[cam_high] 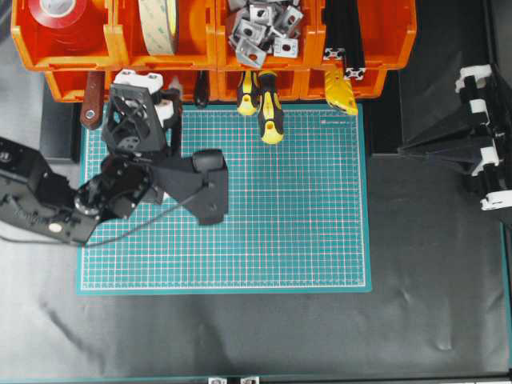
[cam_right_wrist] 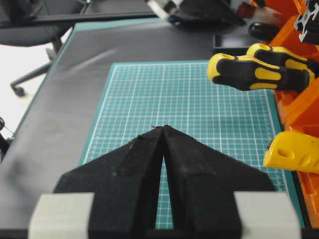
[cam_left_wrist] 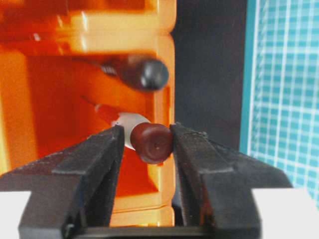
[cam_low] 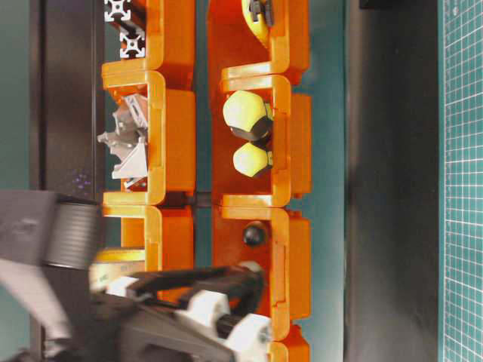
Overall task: Pick red screwdriver from container rack with left arm.
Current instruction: 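Close the left gripper on the red screwdriver handle, then pull the red screwdriver out of the rack toward the mat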
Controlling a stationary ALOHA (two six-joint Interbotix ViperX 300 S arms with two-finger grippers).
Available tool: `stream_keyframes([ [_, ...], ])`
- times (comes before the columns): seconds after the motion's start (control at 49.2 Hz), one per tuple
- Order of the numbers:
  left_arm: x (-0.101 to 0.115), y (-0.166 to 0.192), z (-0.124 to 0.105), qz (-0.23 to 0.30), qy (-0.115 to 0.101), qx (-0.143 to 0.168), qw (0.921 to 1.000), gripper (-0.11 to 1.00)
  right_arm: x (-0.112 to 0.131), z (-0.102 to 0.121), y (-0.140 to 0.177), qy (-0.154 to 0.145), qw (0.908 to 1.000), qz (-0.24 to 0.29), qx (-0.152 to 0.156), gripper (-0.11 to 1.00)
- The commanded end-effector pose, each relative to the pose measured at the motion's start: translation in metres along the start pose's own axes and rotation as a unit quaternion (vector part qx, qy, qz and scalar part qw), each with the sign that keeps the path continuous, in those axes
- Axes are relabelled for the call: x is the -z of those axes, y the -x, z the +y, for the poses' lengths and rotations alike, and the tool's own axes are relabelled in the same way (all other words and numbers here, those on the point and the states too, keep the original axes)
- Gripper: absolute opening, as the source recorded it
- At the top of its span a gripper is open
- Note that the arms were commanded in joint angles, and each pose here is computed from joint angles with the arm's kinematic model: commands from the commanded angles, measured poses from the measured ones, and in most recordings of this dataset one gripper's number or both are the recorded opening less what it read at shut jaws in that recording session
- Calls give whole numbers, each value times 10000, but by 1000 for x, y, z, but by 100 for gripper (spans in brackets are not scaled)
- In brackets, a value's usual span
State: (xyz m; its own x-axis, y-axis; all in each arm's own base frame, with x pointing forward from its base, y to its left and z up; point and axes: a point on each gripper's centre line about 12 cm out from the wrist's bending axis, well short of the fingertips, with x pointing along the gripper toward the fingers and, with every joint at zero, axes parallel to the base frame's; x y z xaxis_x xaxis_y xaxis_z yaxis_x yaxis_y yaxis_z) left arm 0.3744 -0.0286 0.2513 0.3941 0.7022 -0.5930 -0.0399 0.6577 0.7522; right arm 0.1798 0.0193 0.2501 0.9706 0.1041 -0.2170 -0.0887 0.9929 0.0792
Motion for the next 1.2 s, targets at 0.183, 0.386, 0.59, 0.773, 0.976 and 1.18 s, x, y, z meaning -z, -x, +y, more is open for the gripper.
stream_keyframes([
  [0.183,-21,67,8,-611,187,45,9979,28,-8,1,2,-20,9999,-121,-25,0],
  [0.386,-27,123,7,-1017,209,147,9945,24,-20,2,12,-5,9992,-389,-46,0],
  [0.59,-39,180,0,-1247,-175,177,9919,24,-23,1,19,-56,9994,-345,-17,0],
  [0.773,-59,206,-17,-1423,-1052,129,9841,24,-20,0,21,-131,9998,-149,28,0],
  [0.976,-73,202,-35,-1436,-1759,38,9739,24,-26,1,26,-215,9994,-271,13,0],
  [1.18,-74,171,-67,-1833,-1978,218,9627,24,-33,2,33,-245,9989,-400,-6,0],
])
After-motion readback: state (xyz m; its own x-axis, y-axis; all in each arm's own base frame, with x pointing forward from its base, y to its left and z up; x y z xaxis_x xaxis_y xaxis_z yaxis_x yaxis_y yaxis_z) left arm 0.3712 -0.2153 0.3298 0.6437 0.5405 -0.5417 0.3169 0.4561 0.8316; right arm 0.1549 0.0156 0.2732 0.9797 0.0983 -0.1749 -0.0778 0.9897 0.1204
